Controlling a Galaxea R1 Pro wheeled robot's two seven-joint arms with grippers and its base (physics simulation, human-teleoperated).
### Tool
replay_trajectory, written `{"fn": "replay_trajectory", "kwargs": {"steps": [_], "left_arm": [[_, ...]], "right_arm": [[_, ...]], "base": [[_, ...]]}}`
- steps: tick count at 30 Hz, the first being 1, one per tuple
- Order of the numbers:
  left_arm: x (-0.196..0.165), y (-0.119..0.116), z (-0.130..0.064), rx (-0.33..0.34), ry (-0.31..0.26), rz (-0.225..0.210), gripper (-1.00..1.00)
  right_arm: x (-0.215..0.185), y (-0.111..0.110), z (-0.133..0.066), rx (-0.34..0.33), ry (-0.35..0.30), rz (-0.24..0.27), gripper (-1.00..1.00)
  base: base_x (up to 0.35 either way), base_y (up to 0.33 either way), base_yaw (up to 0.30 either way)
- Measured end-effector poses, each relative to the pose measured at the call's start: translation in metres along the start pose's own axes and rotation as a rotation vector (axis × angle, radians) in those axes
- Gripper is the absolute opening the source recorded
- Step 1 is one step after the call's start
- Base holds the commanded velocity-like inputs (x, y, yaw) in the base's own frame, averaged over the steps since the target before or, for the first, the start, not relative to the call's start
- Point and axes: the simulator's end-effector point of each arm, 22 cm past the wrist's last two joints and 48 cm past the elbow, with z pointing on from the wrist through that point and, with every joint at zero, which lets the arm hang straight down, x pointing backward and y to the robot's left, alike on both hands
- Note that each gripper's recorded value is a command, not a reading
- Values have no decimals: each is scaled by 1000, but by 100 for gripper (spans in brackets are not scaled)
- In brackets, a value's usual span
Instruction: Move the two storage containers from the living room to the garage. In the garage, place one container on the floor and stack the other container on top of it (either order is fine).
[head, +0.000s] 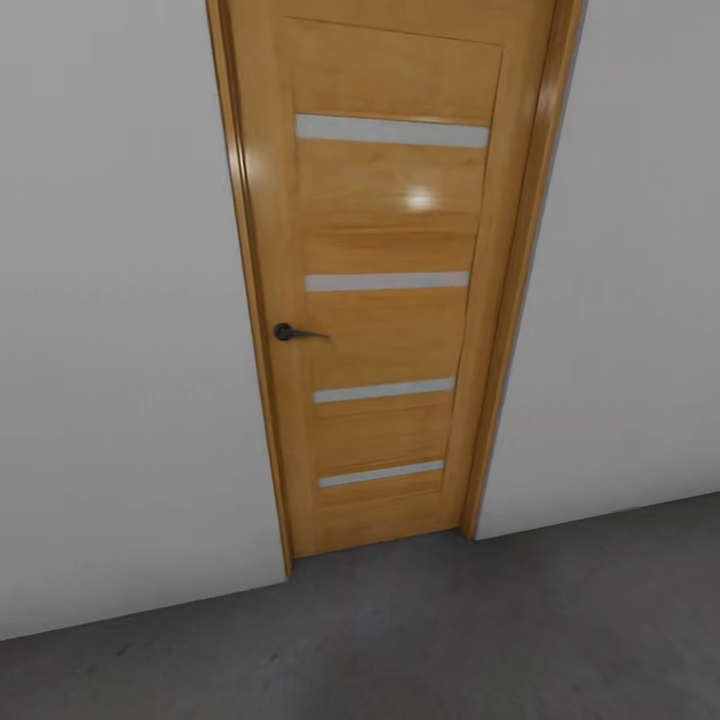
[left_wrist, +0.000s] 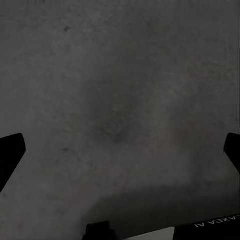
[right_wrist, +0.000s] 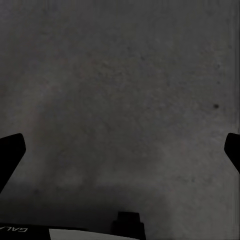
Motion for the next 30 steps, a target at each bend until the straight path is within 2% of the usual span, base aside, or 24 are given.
{"fn": "replay_trajectory", "kwargs": {"steps": [5, 19, 30], "left_arm": [[0, 0, 0, 0, 0, 0, 100], [0, 0, 0, 0, -1, -1, 100], [-1, 0, 0, 0, -2, 0, 100]], "right_arm": [[0, 0, 0, 0, 1, 0, 100], [0, 0, 0, 0, 0, 0, 100], [0, 0, 0, 0, 0, 0, 100]], "base": [[164, -139, 0], [32, -12, 0], [200, 0, 0]]}}
